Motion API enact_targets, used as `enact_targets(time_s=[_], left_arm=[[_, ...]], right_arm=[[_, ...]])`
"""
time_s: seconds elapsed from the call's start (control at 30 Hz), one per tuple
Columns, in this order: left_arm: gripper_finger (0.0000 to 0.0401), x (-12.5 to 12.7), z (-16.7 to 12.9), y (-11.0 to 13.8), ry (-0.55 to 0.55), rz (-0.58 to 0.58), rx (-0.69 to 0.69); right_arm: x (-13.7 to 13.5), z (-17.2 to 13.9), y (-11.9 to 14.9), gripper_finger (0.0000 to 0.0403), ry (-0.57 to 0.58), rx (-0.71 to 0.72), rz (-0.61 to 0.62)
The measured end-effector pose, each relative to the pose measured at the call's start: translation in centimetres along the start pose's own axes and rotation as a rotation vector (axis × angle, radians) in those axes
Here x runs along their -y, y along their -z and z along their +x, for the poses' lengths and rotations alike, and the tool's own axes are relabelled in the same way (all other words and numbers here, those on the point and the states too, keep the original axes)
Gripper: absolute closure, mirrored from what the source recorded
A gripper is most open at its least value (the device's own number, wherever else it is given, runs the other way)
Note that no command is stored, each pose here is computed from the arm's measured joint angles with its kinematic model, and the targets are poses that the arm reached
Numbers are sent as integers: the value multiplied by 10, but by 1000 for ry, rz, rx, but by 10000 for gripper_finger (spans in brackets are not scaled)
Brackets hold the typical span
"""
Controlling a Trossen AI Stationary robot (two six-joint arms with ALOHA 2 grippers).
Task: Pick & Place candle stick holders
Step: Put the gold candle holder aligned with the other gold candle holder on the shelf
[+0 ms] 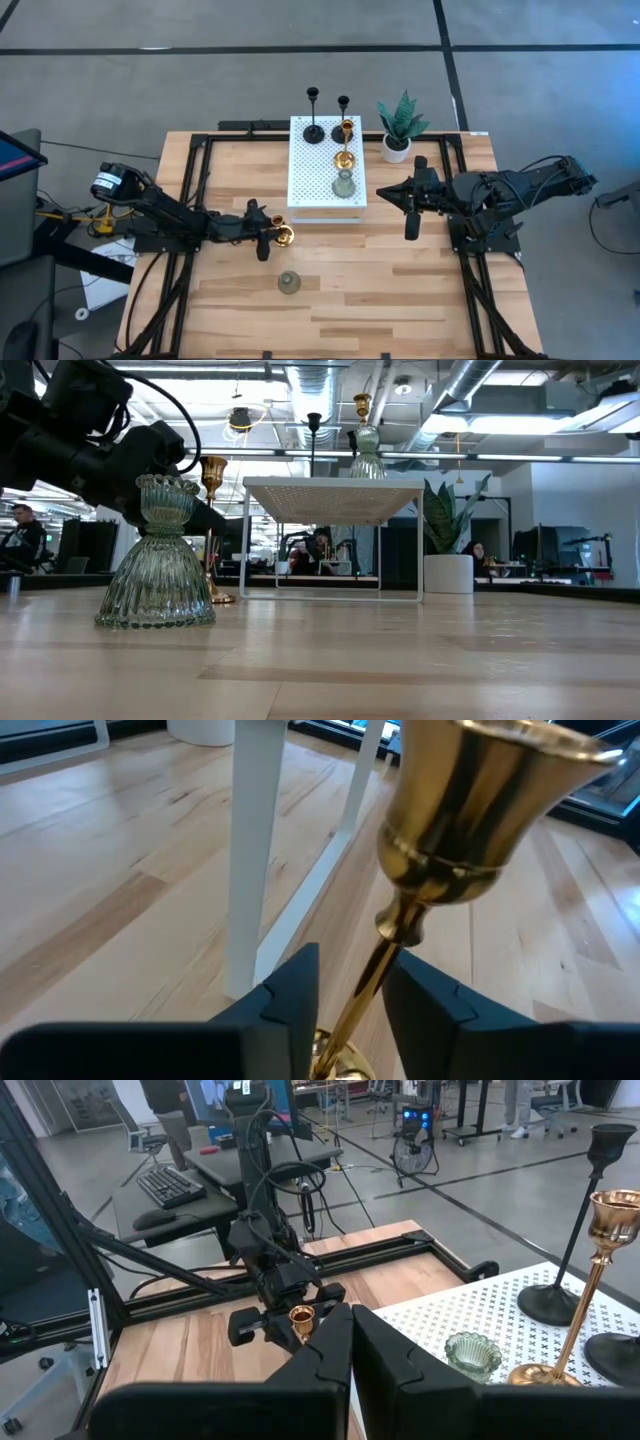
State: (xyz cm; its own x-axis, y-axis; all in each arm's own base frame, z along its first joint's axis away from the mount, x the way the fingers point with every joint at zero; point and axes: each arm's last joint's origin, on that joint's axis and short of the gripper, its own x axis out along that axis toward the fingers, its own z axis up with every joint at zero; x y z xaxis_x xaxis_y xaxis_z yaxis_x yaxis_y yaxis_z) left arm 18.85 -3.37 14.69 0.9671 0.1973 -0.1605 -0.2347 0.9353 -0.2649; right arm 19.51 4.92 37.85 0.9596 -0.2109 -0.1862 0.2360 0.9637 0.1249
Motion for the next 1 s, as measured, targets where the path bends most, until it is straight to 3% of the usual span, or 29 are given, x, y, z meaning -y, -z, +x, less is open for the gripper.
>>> enact_targets(time_s=[0.33, 0.6, 1.0], left_arm=[[384, 2, -1, -1, 9, -37, 8], [385, 9, -5, 2, 34, -71, -5], [386, 9, -26, -4, -58, -56, -74]], right_arm=[[0, 0, 0, 403, 0, 0, 0], [0, 0, 0, 403, 1, -3, -2], [1, 0, 2, 403, 5, -17, -11]])
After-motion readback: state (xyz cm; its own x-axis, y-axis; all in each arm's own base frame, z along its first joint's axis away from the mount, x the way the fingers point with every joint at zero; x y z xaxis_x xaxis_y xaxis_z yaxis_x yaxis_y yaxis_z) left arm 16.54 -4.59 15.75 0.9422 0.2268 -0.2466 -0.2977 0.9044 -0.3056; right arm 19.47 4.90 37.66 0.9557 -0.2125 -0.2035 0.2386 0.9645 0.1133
